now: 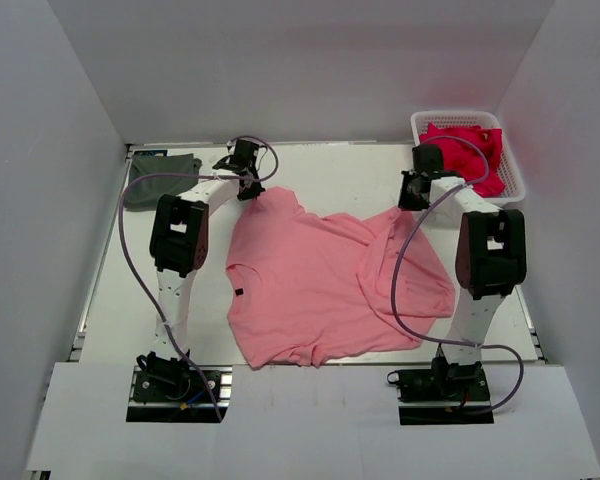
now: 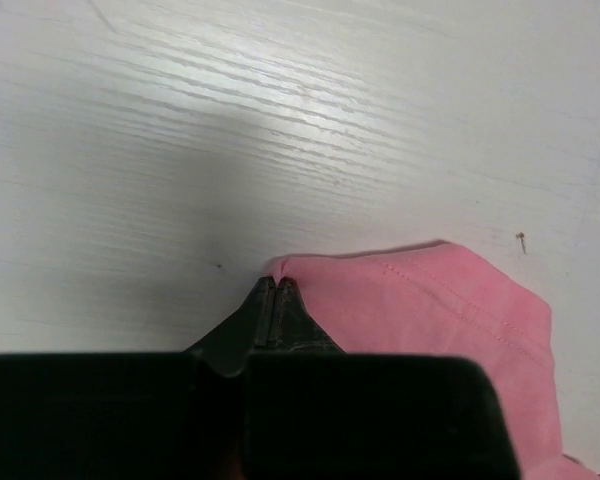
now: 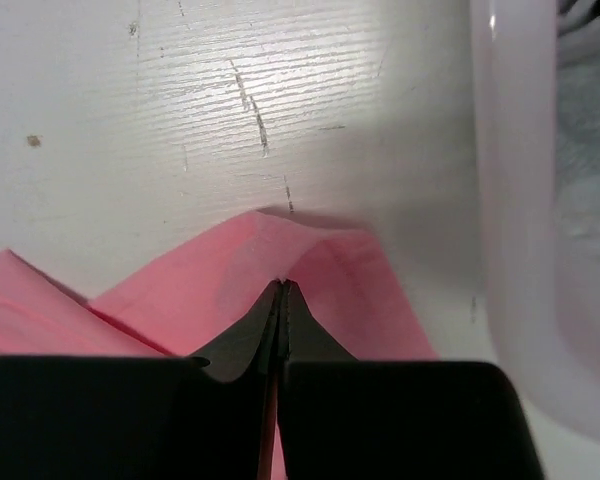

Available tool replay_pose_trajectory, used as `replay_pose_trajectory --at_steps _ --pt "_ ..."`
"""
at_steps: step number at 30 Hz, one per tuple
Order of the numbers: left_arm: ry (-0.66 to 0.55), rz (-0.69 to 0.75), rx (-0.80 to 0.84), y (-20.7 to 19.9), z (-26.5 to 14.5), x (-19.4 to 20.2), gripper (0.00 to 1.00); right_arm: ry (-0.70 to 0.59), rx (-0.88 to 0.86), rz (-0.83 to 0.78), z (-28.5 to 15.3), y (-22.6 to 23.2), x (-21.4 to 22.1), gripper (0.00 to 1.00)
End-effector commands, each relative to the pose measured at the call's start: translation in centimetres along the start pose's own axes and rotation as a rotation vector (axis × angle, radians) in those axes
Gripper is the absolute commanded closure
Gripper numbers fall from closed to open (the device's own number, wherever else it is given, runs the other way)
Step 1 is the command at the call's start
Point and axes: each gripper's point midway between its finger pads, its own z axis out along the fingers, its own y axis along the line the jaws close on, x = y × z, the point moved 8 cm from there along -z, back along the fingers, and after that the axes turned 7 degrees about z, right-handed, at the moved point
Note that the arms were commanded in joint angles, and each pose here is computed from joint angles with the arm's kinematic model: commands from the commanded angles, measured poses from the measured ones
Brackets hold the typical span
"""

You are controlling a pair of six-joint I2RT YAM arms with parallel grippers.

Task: Fold and stack the t-shirts
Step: Flatten out the tshirt

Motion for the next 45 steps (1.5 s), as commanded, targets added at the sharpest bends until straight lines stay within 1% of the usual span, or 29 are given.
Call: replay_pose_trajectory --at_steps 1,2,3,5,6,8,9,10,11,12,14,15,16,17,18,19,20,21,25,28,32,35,37,38,39,41,42,45 --pt "-0.028 -0.020 -0.067 1.7 -0.8 -0.8 1.00 -0.085 -0.188 -0.147 -1.8 0.8 -3.2 1.00" --pt "-0.029 -0.028 -0.073 2.2 -0.7 -1.0 1.00 -0.103 -0.197 -0.213 -1.8 0.4 -4.0 1.00" --pt "-0.042 -0.030 -0.080 2.2 -0.6 -1.2 1.00 -0.088 -0.217 -0.244 -1.5 0.4 -3.8 1.00" --pt "-0.048 -0.037 -0.098 2.8 -0.5 -1.4 1.00 -0.098 -0.223 -0.292 -1.5 0.4 -4.4 1.00" --pt "-0.039 -0.036 -0.102 2.9 -0.4 -1.1 1.00 -0.098 -0.219 -0.296 -1.4 0.1 -4.6 1.00" --pt "-0.058 -0.048 -0.102 3.3 -0.7 -1.7 1.00 -0.084 -0.214 -0.294 -1.0 0.1 -4.8 1.00" --pt "-0.068 -0.050 -0.098 3.2 -0.6 -1.9 1.00 -0.087 -0.230 -0.298 -1.1 0.4 -5.2 0.98" --pt "-0.063 -0.047 -0.091 3.7 -0.6 -2.0 1.00 -0.079 -0.242 -0.299 -1.2 0.5 -5.1 0.89" --pt "-0.069 -0.049 -0.079 3.5 -0.5 -2.1 1.00 -0.056 -0.301 -0.300 -1.5 1.3 -4.8 0.83" --pt "-0.065 -0.040 -0.069 3.5 -0.6 -2.1 1.00 -0.040 -0.331 -0.293 -1.8 1.8 -4.6 0.73" --pt "-0.059 -0.039 -0.047 3.2 -0.2 -1.9 1.00 0.005 -0.447 -0.283 -3.2 2.9 -3.6 0.66" --pt "-0.058 -0.039 -0.047 3.2 -0.2 -1.9 1.00 0.011 -0.465 -0.268 -3.5 3.3 -3.2 0.63" --pt "-0.063 -0.041 -0.034 3.1 -0.2 -2.0 1.00 0.038 -0.471 -0.265 -4.3 3.1 -1.5 0.53" --pt "-0.055 -0.039 -0.037 3.2 -0.1 -1.7 1.00 0.044 -0.466 -0.267 -4.7 3.0 -0.9 0.49" --pt "-0.052 -0.039 -0.028 3.1 -0.1 -1.7 1.00 0.028 -0.425 -0.250 -5.5 2.6 -0.7 0.48" --pt "-0.052 -0.039 -0.028 3.1 0.0 -1.5 1.00 0.101 -0.397 -0.212 -4.8 1.7 2.0 0.48" --pt "-0.052 -0.039 -0.028 3.1 0.0 -1.5 1.00 0.076 -0.399 -0.198 -6.3 1.6 2.1 0.48" --pt "-0.052 -0.039 -0.028 3.1 0.0 -1.5 1.00 0.117 -0.369 -0.183 -5.7 0.9 4.0 0.48" --pt "-0.052 -0.039 -0.028 3.1 0.0 -1.5 1.00 0.271 -0.292 -0.121 -5.5 -0.2 8.9 0.48" --pt "-0.040 -0.028 -0.023 3.2 0.1 -1.1 1.00 0.302 -0.245 -0.112 -5.5 -1.1 11.0 0.48" --pt "-0.032 -0.027 -0.026 3.3 0.2 -0.8 1.00 0.332 -0.232 -0.118 -5.6 -1.2 12.0 0.48" --pt "-0.034 -0.018 -0.035 3.4 0.2 -0.8 1.00 0.356 -0.178 -0.117 -5.1 -1.4 12.8 0.48" --pt "-0.026 -0.016 -0.038 3.5 0.3 -0.5 1.00 0.355 -0.174 -0.110 -4.9 -1.5 12.9 0.55" --pt "-0.026 -0.016 -0.038 3.5 0.3 -0.5 1.00 0.347 -0.180 -0.098 -4.9 -1.3 12.8 0.64" --pt "-0.026 -0.016 -0.038 3.5 0.3 -0.5 1.00 0.345 -0.198 -0.096 -5.1 -1.1 12.8 0.80" --pt "-0.026 -0.016 -0.038 3.5 0.3 -0.5 1.00 0.314 -0.214 -0.083 -5.3 -0.7 12.3 0.90" --pt "-0.026 -0.007 -0.038 3.5 0.3 -0.5 1.00 0.298 -0.215 -0.077 -5.6 -0.7 12.0 1.00" --pt "-0.026 -0.007 -0.038 3.5 0.3 -0.5 1.00 0.249 -0.167 -0.041 -5.9 -0.8 10.9 1.00"
